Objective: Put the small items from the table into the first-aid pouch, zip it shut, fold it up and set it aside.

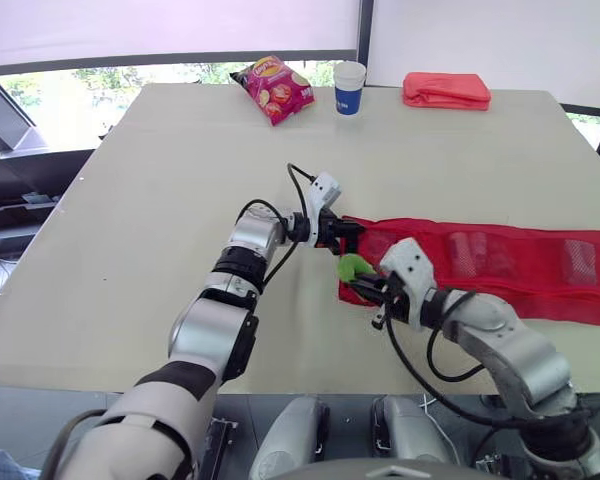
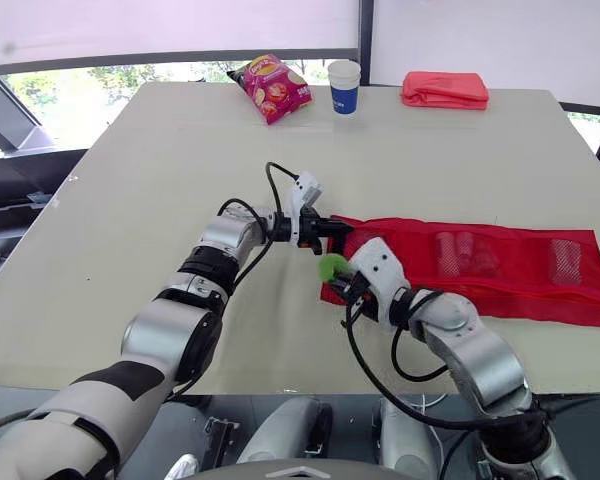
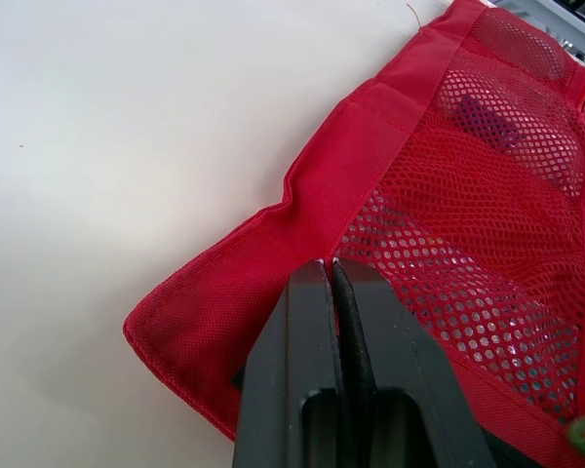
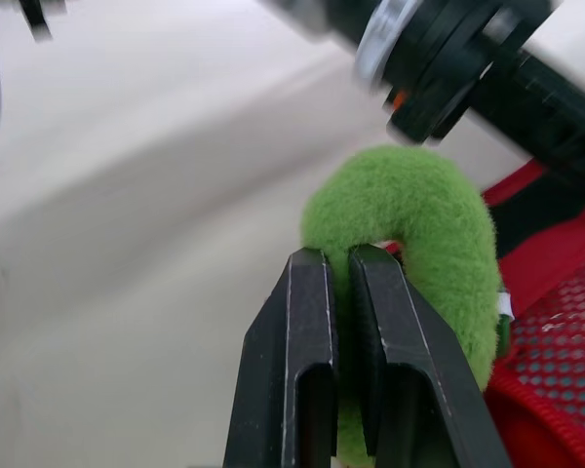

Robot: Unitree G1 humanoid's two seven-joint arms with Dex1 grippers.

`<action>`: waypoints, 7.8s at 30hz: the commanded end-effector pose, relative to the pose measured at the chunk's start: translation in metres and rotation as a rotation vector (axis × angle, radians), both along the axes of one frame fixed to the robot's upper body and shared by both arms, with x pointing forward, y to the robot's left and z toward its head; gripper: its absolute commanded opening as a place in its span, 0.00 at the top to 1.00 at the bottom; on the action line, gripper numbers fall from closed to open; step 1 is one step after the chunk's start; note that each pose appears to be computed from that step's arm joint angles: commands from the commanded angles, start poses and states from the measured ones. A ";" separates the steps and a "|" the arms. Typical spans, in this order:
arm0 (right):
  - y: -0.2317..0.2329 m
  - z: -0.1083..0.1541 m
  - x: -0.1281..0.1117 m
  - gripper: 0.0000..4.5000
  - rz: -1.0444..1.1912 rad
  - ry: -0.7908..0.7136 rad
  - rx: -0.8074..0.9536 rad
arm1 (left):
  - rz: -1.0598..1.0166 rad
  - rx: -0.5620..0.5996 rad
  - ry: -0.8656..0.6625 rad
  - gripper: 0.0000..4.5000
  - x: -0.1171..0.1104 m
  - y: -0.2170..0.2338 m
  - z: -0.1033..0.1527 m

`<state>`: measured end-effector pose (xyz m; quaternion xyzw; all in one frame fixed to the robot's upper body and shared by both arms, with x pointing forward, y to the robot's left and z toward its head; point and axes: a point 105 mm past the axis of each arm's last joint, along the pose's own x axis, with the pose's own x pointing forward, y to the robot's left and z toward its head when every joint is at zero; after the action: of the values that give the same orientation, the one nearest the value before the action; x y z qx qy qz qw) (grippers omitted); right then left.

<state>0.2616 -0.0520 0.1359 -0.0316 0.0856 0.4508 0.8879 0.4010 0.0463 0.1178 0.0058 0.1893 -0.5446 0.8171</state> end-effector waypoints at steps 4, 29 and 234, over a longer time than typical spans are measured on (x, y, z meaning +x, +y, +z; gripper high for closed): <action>-0.031 0.016 -0.005 0.96 -0.139 0.077 0.209 | 0.003 0.024 -0.043 1.00 0.002 0.007 0.001; -0.102 0.016 -0.028 0.96 -0.362 0.150 0.398 | -0.065 0.040 -0.150 1.00 -0.006 0.014 0.002; -0.230 -0.045 -0.034 0.00 -1.059 0.222 0.368 | -0.569 -0.096 -0.429 0.00 -0.148 0.066 0.139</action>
<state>0.2280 -0.2715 0.0819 0.2353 0.1220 -0.0282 0.9638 0.2604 0.1179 0.2467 0.1240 -0.0054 -0.7346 0.6670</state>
